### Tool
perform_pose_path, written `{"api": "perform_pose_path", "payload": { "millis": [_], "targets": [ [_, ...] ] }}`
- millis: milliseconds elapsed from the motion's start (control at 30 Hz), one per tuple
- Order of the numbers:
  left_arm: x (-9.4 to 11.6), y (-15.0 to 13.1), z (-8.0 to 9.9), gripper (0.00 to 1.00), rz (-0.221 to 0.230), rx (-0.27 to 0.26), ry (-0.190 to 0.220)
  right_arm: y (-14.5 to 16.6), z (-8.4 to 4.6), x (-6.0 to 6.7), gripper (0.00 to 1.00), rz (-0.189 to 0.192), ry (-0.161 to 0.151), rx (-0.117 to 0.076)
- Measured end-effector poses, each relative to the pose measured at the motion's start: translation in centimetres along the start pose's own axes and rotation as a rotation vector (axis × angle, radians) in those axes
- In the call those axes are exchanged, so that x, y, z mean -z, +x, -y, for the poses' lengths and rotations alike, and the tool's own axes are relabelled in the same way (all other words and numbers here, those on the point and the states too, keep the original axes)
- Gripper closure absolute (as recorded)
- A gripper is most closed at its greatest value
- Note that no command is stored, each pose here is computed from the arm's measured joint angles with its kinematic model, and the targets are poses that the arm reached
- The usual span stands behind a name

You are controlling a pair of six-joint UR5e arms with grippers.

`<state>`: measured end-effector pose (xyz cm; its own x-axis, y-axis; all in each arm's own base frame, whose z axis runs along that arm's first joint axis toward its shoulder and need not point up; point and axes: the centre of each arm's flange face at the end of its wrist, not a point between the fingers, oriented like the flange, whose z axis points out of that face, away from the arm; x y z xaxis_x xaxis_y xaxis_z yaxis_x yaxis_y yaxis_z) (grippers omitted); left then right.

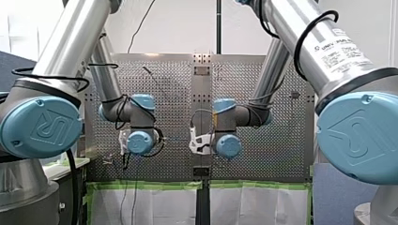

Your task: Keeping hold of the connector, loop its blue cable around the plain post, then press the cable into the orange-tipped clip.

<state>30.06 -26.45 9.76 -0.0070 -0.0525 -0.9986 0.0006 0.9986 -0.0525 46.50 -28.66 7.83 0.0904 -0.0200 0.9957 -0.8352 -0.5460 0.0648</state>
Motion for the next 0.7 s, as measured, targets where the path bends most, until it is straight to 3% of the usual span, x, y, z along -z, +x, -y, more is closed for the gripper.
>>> {"api": "perform_pose_path", "payload": {
  "millis": [267,533,700],
  "targets": [
    [-1.4,-3.5,0.1,1.0,0.032,0.037,-0.021,5.0,0.0,-1.1,1.0,-0.068,0.036,-0.092],
    [-3.3,-7.6,0.5,1.0,0.083,0.099,-0.043,11.5,0.0,-2.9,1.0,-0.141,0.046,-0.141],
    [-4.1,-10.1,0.1,1.0,0.111,0.128,-0.087,16.1,-0.3,-3.7,1.0,-0.192,0.052,-0.186]
  ]
}}
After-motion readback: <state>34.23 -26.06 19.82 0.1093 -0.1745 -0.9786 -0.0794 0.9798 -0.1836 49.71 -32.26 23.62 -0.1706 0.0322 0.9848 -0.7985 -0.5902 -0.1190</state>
